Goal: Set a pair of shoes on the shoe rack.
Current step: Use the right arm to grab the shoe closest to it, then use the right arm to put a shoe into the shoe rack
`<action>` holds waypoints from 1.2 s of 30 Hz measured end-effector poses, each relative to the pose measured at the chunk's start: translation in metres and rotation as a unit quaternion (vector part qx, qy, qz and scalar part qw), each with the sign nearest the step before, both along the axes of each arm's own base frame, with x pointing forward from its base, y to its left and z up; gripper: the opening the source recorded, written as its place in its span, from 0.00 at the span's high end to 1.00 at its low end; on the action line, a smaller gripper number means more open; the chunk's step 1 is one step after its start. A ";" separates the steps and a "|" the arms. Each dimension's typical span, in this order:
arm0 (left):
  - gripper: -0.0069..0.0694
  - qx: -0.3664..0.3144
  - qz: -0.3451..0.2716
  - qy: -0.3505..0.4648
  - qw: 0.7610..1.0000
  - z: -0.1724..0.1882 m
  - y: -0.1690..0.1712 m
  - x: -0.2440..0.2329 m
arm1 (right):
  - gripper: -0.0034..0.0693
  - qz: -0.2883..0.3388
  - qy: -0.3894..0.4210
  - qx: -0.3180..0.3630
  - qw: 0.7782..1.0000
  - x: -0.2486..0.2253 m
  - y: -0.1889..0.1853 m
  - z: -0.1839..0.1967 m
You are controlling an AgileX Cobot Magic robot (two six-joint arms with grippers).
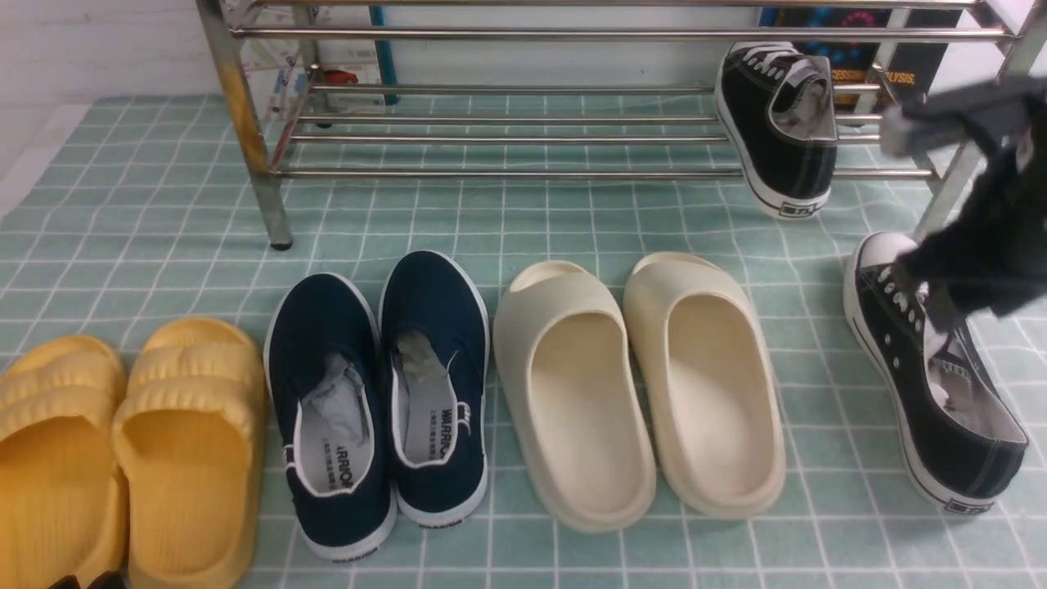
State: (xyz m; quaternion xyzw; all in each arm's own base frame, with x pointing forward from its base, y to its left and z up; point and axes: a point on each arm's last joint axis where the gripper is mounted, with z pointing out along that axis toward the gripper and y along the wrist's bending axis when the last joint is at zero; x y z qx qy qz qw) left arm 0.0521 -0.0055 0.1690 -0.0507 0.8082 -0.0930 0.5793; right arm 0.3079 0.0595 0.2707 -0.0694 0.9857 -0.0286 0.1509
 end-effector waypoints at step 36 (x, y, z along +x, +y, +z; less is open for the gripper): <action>0.62 0.000 0.000 0.000 1.000 0.000 0.000 0.000 | 0.91 -0.012 -0.095 -0.032 0.995 0.033 -0.003 0.026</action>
